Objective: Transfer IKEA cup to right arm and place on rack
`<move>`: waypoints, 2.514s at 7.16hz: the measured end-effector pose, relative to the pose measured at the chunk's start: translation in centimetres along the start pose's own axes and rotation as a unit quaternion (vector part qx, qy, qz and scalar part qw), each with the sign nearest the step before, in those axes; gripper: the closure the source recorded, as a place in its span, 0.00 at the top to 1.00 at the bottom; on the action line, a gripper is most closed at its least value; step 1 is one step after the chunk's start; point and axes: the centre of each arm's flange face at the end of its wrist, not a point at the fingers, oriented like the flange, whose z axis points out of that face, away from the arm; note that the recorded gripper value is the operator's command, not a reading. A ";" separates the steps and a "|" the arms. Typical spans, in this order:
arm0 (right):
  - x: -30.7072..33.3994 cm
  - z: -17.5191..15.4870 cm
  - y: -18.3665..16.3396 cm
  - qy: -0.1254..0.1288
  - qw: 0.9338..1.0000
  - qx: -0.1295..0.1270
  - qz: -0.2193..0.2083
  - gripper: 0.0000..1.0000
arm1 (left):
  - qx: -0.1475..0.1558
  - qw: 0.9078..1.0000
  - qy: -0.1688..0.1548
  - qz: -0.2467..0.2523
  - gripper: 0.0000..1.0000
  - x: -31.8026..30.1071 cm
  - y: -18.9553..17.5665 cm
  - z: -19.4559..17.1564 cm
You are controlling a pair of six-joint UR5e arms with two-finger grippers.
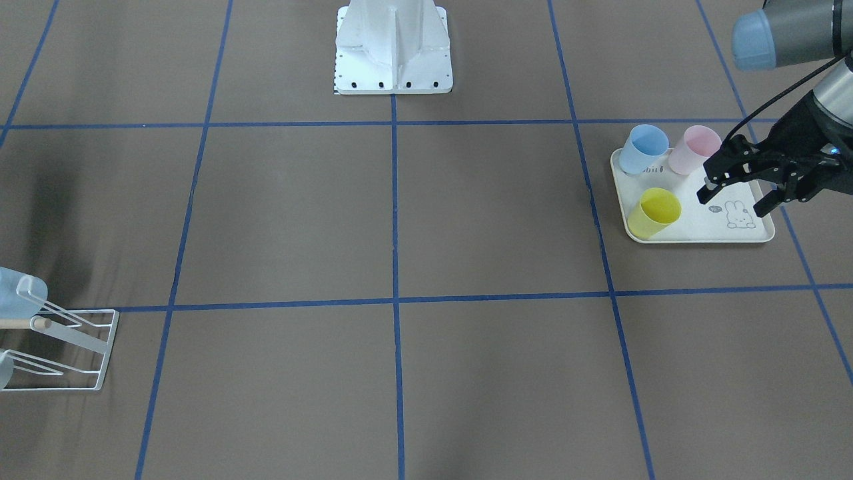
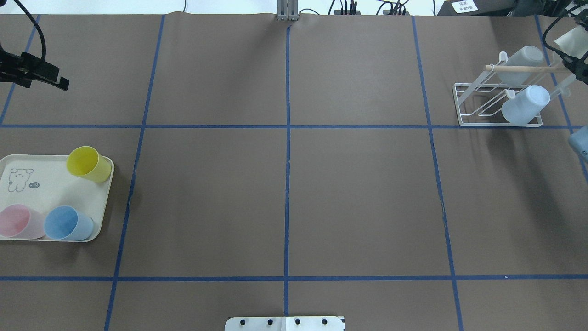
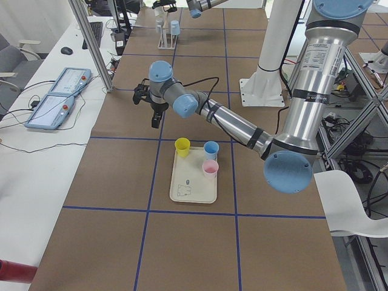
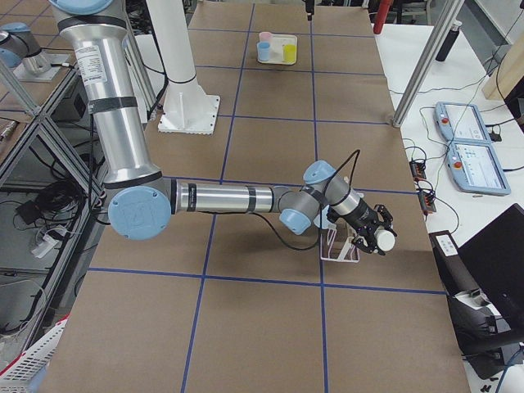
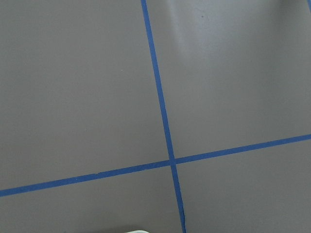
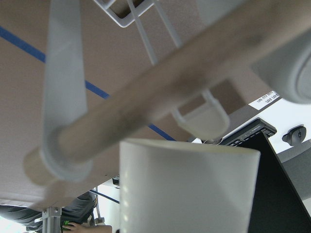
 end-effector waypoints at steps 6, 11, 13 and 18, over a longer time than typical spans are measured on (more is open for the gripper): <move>0.5 -0.3 -1.1 0.001 1.000 -0.020 -0.019 0.56 | -0.002 1.000 0.000 -0.001 1.00 -0.1 -0.1 0.2; 0.6 -0.5 -2.8 -0.002 0.998 -0.042 -0.045 0.64 | -0.003 1.000 -0.001 -0.002 1.00 -0.1 -0.2 0.4; 0.4 -0.5 -3.1 -0.006 0.997 -0.052 -0.063 0.65 | -0.003 1.000 -0.001 -0.002 1.00 -0.1 -0.2 0.4; 0.9 -0.6 -4.0 -0.006 0.995 -0.064 -0.079 0.99 | -0.003 1.000 -0.001 -0.002 1.00 -0.1 -0.3 0.4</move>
